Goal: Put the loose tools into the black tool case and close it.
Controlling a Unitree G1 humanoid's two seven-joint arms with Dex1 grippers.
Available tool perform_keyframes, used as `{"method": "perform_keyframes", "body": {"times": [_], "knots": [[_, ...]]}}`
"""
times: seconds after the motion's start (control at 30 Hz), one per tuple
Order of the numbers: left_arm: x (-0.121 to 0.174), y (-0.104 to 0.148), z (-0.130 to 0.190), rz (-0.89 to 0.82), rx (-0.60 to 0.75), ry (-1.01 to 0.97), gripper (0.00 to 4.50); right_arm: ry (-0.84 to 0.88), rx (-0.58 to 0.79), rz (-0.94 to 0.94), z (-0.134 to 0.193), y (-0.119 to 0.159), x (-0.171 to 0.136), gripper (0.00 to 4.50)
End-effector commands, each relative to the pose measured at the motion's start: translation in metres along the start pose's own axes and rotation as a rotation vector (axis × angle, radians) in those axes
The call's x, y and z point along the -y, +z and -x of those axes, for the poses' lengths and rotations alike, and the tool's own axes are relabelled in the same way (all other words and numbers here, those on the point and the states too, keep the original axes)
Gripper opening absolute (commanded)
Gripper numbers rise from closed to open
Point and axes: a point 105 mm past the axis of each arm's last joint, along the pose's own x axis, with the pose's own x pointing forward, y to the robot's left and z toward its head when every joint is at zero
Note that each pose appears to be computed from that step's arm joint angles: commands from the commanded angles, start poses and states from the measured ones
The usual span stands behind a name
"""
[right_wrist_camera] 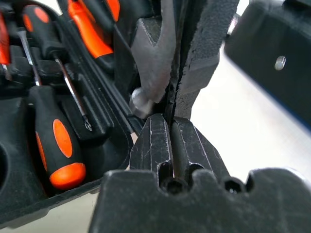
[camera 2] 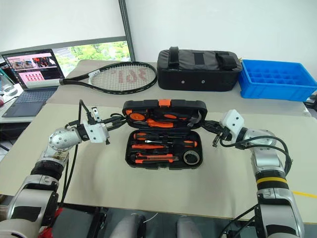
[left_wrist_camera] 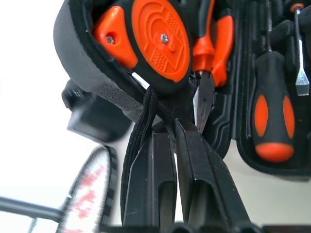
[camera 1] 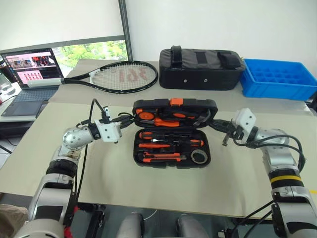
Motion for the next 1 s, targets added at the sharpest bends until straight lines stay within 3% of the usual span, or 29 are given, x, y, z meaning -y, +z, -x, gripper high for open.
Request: {"method": "perform_keyframes", "body": {"times": [0.03, 0.23, 0.27, 0.33, 0.4, 0.43, 0.5, 0.6, 0.73, 0.87, 1.0], "knots": [[-0.005, 0.017, -0.005, -0.145, 0.079, 0.006, 0.05, -0.042, 0.113, 0.184, -0.001, 0.031, 0.013, 0.00], [0.019, 0.019, 0.002, -0.239, 0.103, -0.115, 0.05, 0.022, 0.097, 0.295, 0.007, 0.024, 0.000, 0.00], [0.025, 0.019, 0.005, -0.253, 0.108, -0.149, 0.70, 0.042, 0.085, 0.308, 0.011, 0.020, -0.004, 0.74], [0.034, 0.020, 0.012, -0.280, 0.121, -0.198, 1.28, 0.044, 0.074, 0.306, 0.017, 0.015, -0.007, 1.27], [0.042, 0.019, 0.021, -0.291, 0.124, -0.221, 2.16, 0.047, 0.034, 0.304, 0.032, 0.006, -0.008, 2.06], [0.044, 0.018, 0.026, -0.288, 0.119, -0.225, 2.51, 0.059, 0.010, 0.306, 0.039, 0.002, -0.010, 2.35], [0.050, 0.013, 0.035, -0.266, 0.096, -0.234, 3.25, 0.082, -0.034, 0.274, 0.053, -0.007, -0.013, 2.40], [0.053, 0.010, 0.045, -0.250, 0.074, -0.231, 3.25, 0.108, -0.075, 0.216, 0.067, -0.013, -0.019, 2.40], [0.054, -0.006, 0.064, -0.193, -0.024, -0.209, 3.25, 0.236, -0.154, -0.006, 0.090, -0.017, -0.053, 2.40], [0.018, -0.043, 0.069, -0.009, -0.238, 0.042, 3.25, 0.416, -0.167, -0.211, 0.086, 0.000, -0.101, 2.40], [-0.020, -0.061, 0.059, 0.211, -0.292, 0.209, 3.25, 0.502, -0.190, -0.245, 0.068, 0.005, -0.126, 2.40]]}}
